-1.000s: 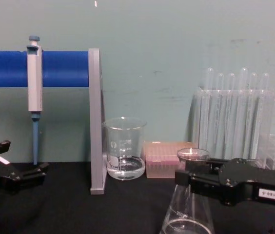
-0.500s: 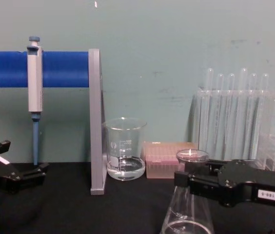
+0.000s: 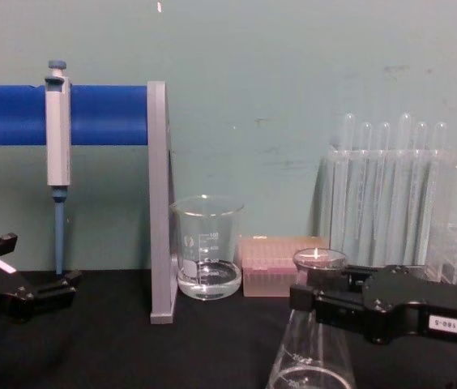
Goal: Grasp the erlenmeyer flask with one hand, shake it three times, then place it back.
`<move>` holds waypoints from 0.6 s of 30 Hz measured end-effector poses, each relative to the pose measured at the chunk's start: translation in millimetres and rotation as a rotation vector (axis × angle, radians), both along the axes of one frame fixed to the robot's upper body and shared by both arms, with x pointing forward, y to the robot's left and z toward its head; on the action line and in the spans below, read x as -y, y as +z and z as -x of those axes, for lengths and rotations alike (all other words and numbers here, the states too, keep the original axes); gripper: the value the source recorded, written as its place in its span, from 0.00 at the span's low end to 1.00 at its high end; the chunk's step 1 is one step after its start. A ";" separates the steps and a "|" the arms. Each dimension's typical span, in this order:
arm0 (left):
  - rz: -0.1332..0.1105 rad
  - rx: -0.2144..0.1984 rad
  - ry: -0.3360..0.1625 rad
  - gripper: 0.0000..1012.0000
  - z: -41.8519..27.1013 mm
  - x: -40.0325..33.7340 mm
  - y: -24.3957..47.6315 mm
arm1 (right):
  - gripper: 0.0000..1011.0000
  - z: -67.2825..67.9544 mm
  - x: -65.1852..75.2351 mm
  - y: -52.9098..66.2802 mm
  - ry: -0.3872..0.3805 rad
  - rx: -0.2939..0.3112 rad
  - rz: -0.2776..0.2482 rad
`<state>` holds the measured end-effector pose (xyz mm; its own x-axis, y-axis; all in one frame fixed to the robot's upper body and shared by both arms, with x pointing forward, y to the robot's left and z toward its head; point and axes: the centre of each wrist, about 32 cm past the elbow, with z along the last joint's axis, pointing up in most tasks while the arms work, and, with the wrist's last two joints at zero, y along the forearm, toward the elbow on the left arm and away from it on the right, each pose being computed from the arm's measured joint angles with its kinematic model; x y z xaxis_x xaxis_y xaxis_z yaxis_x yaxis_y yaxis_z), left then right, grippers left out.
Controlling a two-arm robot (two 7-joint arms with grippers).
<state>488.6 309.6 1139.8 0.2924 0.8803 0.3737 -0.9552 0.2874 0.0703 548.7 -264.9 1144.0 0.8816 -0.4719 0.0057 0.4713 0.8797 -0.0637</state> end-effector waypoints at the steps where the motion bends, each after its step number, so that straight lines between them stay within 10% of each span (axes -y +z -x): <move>1: 0.000 0.000 0.000 0.99 0.0 0.0 0.0 | 0.45 0.0 0.0 0.0 0.000 0.000 0.000; 8: 0.000 0.000 0.000 0.99 0.0 0.0 0.0 | 0.48 0.2 0.1 -0.3 0.000 -0.001 0.001; 18: 0.000 0.000 0.000 0.99 0.0 0.0 0.0 | 0.79 0.2 0.1 -0.3 0.000 -0.001 0.003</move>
<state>488.6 309.7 1139.8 0.2923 0.8803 0.3737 -0.9552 0.2873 0.0703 548.5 -265.0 1143.6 0.8816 -0.4719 0.0061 0.4712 0.8795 -0.0664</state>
